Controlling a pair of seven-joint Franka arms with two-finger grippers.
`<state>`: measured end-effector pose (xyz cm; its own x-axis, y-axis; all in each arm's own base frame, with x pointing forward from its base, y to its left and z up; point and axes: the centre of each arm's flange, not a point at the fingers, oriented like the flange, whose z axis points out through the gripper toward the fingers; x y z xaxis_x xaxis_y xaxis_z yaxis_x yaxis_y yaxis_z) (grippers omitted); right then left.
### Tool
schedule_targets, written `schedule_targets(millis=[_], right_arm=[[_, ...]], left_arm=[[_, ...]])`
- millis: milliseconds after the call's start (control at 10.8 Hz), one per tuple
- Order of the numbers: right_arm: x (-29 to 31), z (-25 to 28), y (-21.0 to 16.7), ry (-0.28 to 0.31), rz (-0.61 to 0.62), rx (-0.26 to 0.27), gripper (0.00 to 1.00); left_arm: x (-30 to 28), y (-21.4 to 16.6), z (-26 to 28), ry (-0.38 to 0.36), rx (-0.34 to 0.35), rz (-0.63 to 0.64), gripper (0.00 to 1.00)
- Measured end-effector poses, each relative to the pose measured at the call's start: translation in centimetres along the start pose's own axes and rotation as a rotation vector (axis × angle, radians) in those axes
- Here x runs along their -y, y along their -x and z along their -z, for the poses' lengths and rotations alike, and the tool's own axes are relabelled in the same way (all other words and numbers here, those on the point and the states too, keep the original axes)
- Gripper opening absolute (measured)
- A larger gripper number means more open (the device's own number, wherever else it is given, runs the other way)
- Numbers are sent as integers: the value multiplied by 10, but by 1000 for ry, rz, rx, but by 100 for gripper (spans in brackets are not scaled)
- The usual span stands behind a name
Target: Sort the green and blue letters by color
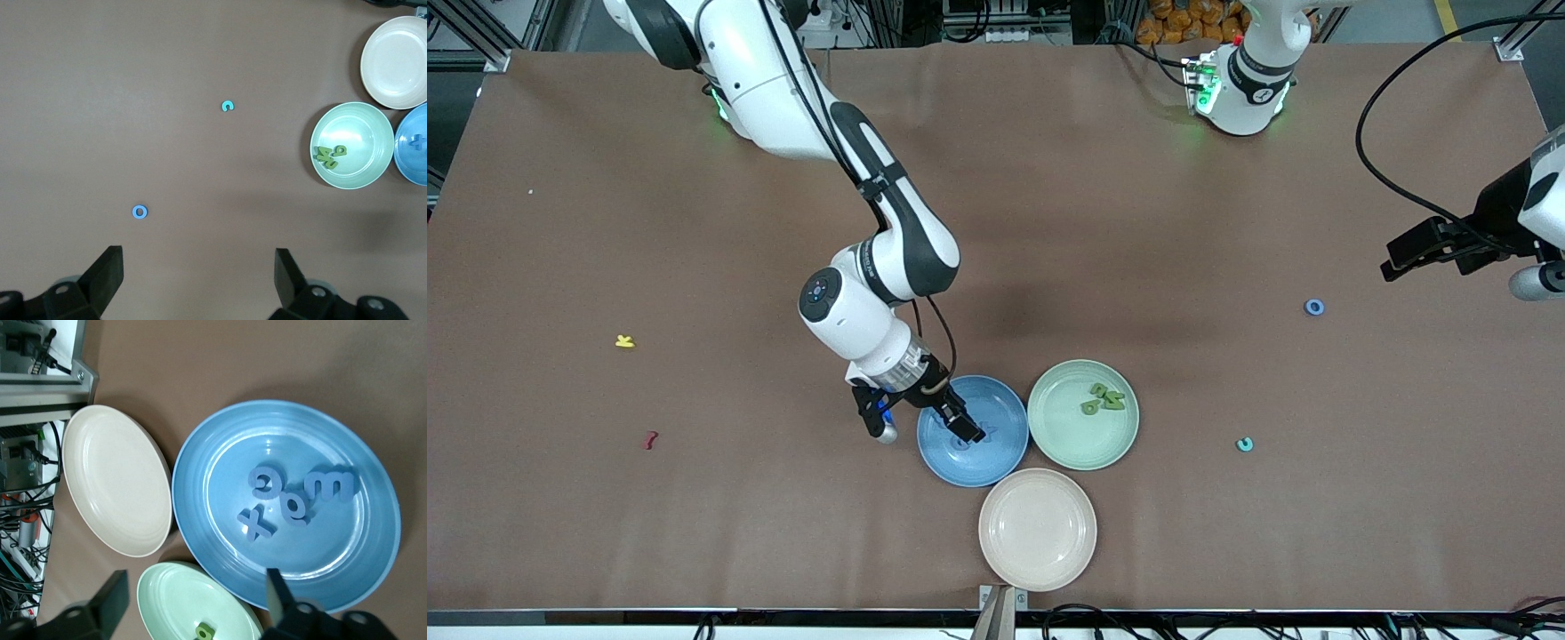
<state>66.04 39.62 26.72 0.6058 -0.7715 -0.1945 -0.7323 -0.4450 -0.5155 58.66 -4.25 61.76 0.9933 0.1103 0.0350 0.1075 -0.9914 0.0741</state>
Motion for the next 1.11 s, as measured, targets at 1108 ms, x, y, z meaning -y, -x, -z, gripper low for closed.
schedule_targets(millis=[1108], right_arm=[[-123, 155, -246, 428, 682, 22, 100]], left_arm=[[3, -10, -12, 2, -6, 7, 100]])
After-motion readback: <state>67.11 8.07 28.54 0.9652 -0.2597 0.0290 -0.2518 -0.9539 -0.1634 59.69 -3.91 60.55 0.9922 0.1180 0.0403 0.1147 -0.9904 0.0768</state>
